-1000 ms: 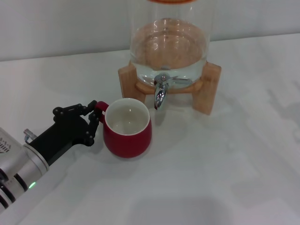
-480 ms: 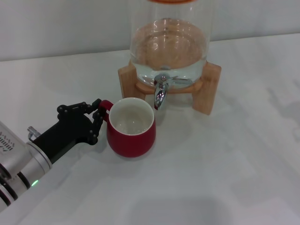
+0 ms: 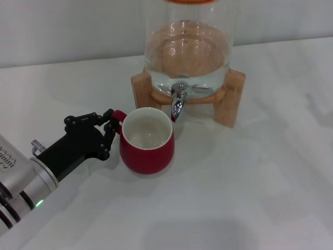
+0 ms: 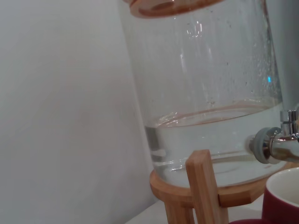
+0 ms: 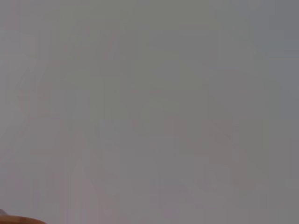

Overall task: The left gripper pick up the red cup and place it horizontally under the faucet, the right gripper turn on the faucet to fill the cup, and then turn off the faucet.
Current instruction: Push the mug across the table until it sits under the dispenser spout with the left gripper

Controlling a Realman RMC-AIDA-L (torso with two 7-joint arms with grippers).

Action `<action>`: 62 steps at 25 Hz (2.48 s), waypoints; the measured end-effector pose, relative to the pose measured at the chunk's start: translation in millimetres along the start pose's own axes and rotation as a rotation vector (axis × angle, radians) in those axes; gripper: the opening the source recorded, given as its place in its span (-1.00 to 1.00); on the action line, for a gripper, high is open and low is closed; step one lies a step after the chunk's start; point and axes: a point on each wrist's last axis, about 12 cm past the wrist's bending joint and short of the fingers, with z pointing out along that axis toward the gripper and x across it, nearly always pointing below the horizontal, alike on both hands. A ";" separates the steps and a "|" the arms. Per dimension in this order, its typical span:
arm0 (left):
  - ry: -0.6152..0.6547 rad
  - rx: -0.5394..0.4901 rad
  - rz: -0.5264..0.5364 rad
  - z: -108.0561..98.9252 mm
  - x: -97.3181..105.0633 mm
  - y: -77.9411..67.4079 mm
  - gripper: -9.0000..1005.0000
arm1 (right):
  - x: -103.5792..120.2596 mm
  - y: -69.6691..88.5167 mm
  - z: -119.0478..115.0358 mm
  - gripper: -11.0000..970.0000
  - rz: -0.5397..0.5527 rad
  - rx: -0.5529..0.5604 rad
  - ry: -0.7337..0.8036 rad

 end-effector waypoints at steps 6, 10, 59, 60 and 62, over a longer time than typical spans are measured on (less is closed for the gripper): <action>0.001 0.000 0.000 -0.2 0.2 -0.1 -0.78 | 0.3 -0.6 0.3 0.76 -0.001 0.004 0.002; 0.010 -0.005 0.000 -1.4 1.9 -0.1 -0.78 | 0.0 -0.5 0.4 0.76 -0.001 0.003 -0.001; 0.075 -0.043 -0.037 -3.1 10.7 2.0 -0.78 | 1.8 2.3 1.9 0.77 0.007 -0.013 0.008; 0.075 -0.043 -0.037 -2.4 10.3 2.2 -0.78 | 1.8 2.4 2.2 0.77 0.007 -0.013 0.008; 0.079 -0.043 -0.036 -1.4 10.1 2.9 -0.78 | 1.9 2.7 2.9 0.77 0.008 -0.014 0.006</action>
